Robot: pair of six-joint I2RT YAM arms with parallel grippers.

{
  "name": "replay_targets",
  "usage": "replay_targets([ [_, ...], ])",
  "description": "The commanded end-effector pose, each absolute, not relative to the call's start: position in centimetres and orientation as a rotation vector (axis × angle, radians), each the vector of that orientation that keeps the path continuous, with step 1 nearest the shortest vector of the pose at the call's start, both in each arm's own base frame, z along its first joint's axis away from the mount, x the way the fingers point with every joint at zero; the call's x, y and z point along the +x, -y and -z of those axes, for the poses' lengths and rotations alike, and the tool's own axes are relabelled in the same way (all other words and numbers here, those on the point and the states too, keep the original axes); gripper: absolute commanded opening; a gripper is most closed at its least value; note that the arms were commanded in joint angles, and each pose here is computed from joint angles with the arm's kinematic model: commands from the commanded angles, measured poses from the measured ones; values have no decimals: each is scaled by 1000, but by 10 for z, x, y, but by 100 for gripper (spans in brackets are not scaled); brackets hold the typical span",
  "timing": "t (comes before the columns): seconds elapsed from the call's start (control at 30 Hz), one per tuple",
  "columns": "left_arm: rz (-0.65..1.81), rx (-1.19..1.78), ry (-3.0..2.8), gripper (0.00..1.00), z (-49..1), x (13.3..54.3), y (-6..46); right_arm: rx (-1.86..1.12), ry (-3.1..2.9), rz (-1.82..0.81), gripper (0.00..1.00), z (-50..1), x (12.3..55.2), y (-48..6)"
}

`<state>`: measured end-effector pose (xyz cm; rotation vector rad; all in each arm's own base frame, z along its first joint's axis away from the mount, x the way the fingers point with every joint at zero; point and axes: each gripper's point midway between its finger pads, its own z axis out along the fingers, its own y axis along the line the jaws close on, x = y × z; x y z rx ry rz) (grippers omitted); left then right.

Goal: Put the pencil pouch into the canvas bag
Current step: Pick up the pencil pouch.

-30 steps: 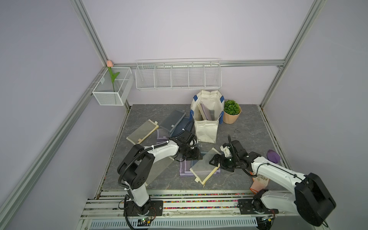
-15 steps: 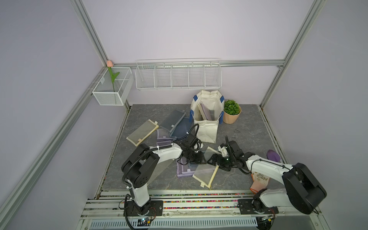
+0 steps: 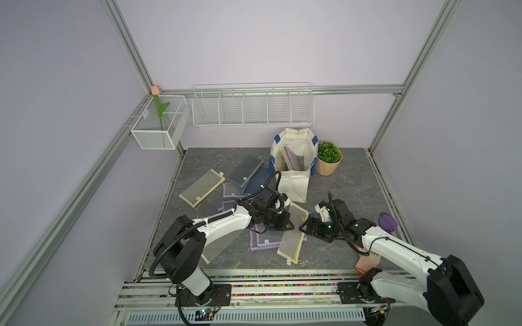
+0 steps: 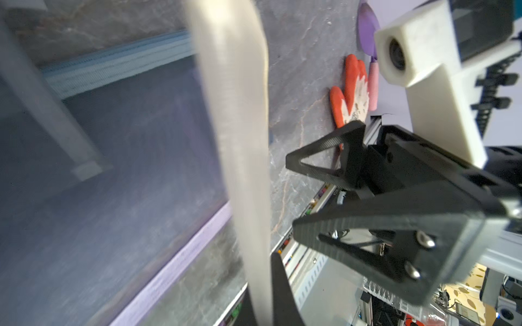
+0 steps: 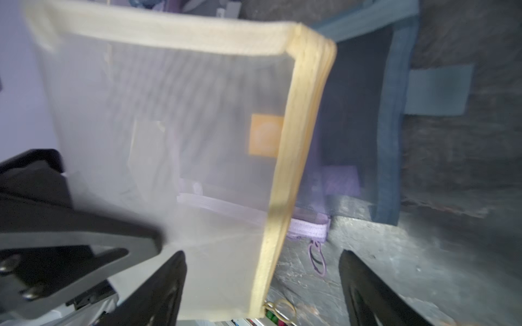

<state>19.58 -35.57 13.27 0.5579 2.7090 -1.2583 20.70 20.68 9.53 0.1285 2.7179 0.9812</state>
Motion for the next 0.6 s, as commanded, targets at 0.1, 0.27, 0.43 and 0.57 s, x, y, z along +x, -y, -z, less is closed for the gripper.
replay_targets([
  [0.1, 1186, 591, -2586, 0, -226, 212, 343, 94, -2704, -814, 92, -135, 205, -180],
  [0.27, 1127, 539, -2459, 0, -296, 248, 340, 40, -2650, -730, 97, -175, 219, -174],
  [0.43, 1162, 371, -2334, 0, -359, 318, 339, 10, -2609, -685, 93, -200, 226, -171],
  [0.57, 1103, 314, -2263, 0, -388, 373, 344, 5, -2596, -692, 90, -209, 227, -171],
])
